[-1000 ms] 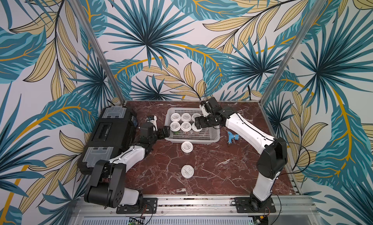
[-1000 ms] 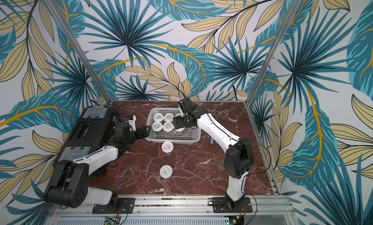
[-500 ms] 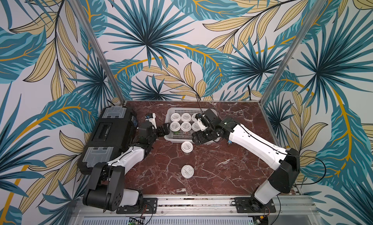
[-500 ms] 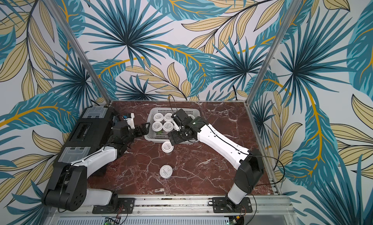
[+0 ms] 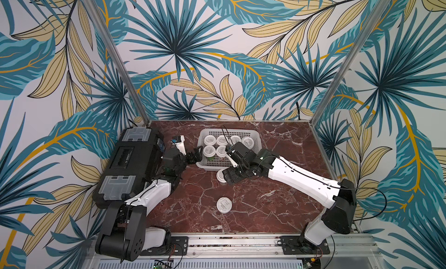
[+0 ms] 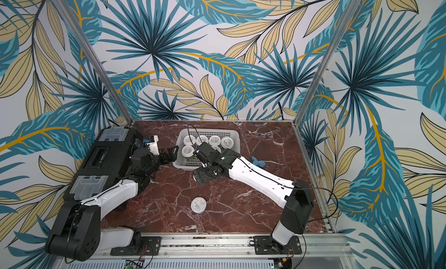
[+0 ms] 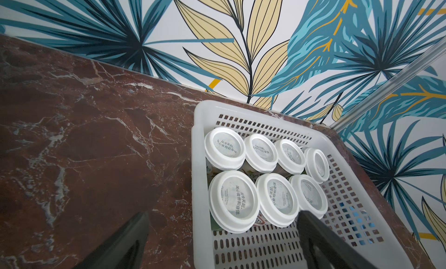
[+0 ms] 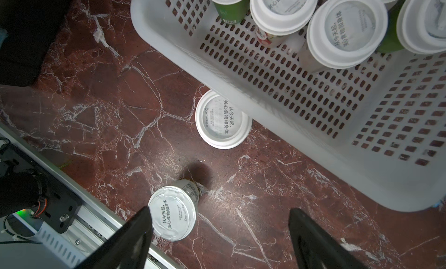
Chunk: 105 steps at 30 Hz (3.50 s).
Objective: Put the yogurt in the basket
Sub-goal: Pick up the yogurt from the center of the board.
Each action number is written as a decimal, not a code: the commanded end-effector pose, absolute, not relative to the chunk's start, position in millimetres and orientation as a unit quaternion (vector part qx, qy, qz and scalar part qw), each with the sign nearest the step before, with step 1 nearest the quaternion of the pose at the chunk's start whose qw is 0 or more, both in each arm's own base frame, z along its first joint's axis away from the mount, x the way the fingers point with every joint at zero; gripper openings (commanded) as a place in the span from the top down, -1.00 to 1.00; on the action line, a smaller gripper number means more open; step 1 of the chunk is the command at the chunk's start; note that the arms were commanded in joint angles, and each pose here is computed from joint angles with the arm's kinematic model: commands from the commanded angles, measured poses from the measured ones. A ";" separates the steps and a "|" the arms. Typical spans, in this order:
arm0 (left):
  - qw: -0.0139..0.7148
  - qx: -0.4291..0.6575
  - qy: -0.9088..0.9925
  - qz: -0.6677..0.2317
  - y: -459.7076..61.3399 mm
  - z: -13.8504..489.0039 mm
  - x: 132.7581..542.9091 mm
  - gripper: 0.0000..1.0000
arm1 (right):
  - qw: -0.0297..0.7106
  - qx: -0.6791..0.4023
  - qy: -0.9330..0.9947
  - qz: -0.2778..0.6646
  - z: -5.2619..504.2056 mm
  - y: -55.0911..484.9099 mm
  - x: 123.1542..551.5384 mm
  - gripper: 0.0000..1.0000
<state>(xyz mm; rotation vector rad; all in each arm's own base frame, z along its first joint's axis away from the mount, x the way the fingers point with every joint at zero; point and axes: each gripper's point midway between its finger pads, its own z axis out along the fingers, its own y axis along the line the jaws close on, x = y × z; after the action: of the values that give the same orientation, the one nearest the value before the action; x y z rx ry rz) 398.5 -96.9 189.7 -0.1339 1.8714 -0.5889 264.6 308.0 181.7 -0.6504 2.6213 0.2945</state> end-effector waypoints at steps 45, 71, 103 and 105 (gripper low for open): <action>0.569 -0.042 0.784 -0.245 -96.9 193.7 396.1 -1.00 | 0.217 -0.186 0.956 0.071 90.4 336.6 298.4 -0.86; 0.570 -0.041 0.783 -0.245 -97.0 194.4 395.3 -1.00 | 0.222 -0.178 0.956 0.069 80.1 338.8 303.5 -0.70; 0.571 -0.042 0.783 -0.243 -96.4 195.2 394.4 -1.00 | 0.233 -0.175 0.954 0.076 85.4 338.2 303.6 -0.44; 0.571 -0.042 0.783 -0.243 -96.3 195.3 394.4 -1.00 | 0.235 -0.175 0.953 0.077 88.0 337.2 302.6 -0.43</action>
<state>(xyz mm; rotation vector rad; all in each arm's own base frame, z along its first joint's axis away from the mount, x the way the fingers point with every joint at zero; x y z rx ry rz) 399.1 -96.7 195.9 -0.1192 1.8472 -0.5821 307.2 343.3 90.3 -0.4821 2.6092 0.2313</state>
